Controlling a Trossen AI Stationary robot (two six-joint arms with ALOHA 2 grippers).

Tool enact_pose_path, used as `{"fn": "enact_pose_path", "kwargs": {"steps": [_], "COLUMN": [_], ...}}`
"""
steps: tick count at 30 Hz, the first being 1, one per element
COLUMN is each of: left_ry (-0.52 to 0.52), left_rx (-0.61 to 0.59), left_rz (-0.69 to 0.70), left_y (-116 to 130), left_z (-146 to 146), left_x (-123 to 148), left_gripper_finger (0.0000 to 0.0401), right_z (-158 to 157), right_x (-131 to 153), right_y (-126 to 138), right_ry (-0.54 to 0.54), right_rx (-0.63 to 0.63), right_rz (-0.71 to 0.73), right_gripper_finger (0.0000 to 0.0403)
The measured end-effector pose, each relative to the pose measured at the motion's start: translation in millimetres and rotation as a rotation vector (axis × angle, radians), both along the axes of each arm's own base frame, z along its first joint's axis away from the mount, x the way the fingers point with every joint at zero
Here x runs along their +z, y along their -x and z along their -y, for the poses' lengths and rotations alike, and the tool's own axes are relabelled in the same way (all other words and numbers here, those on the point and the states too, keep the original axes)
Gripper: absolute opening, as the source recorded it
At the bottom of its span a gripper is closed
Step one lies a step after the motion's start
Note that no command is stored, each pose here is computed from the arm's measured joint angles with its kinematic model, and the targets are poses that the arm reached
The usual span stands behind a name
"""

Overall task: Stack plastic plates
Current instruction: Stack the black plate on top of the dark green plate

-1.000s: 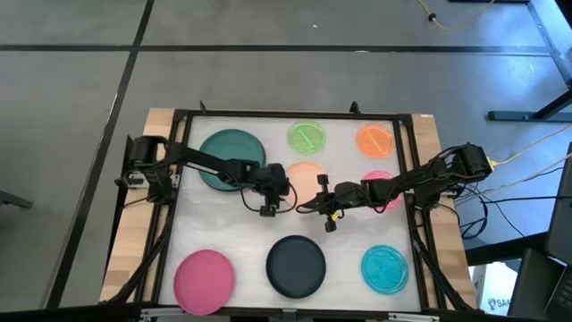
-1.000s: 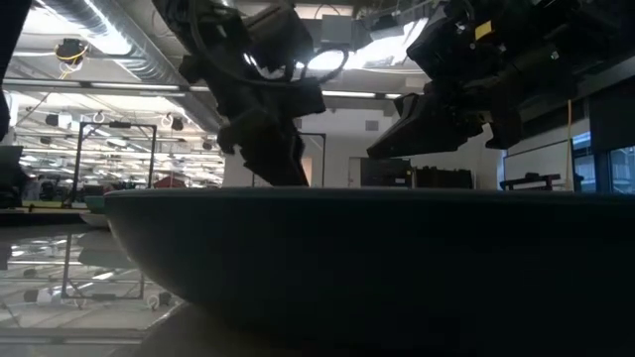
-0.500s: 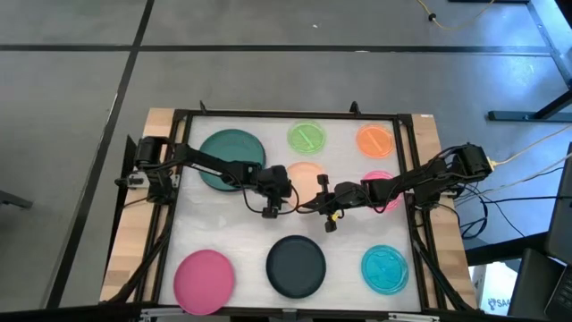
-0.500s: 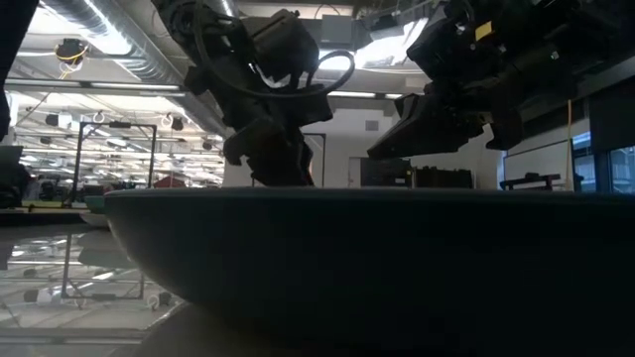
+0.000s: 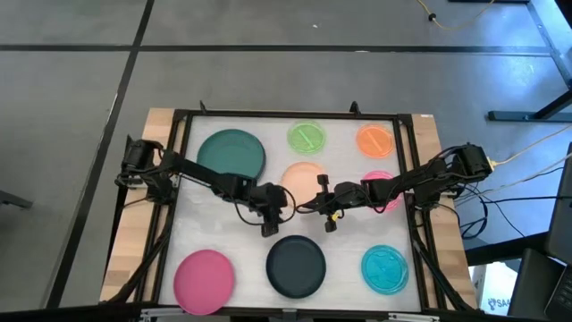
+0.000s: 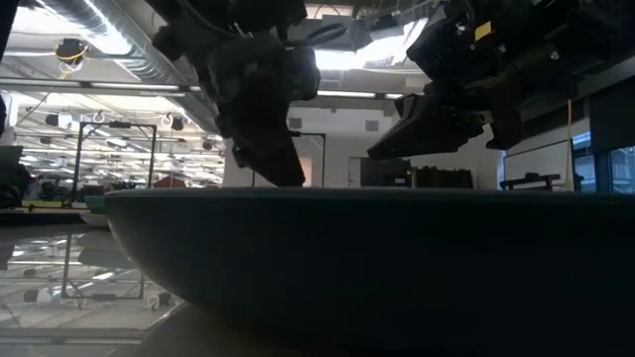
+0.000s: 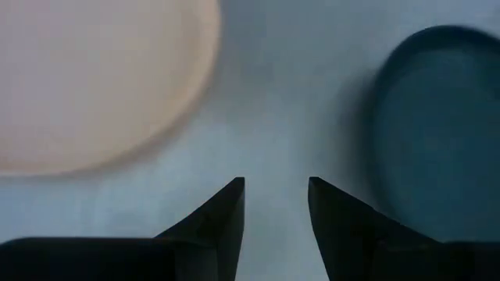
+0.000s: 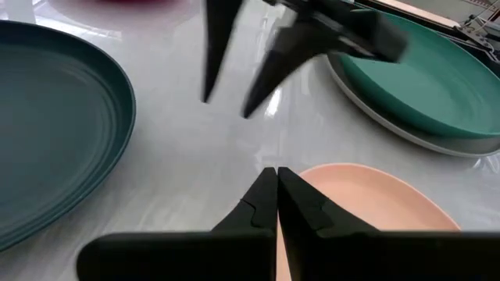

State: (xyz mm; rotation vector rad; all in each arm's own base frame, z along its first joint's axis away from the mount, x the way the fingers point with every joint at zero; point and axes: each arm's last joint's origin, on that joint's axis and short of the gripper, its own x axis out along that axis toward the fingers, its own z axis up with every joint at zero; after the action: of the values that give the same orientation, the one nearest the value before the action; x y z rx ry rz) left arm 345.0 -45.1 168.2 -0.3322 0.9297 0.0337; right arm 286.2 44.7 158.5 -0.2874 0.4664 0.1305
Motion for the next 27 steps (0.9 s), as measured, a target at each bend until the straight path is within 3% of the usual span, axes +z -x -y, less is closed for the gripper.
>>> {"fn": "enact_pose_path", "kwargs": {"steps": [10,27], "left_ry": [0.044,0.098], "left_rx": [0.012,0.000], "left_rz": [0.022,0.045], "left_y": [-2.5,-8.6], "left_z": [31.5,48.8], "left_x": [-9.2,-23.2], "left_gripper_finger": [0.0135,0.0135], "right_z": [0.0,0.0], "right_x": [0.1,-0.1], "right_y": [-0.1,0.1], "right_ry": [-0.019,-0.034], "right_rx": [-0.010,-0.017], "right_rz": [0.001,-0.003], "right_gripper_finger": [0.0005,0.0005]}}
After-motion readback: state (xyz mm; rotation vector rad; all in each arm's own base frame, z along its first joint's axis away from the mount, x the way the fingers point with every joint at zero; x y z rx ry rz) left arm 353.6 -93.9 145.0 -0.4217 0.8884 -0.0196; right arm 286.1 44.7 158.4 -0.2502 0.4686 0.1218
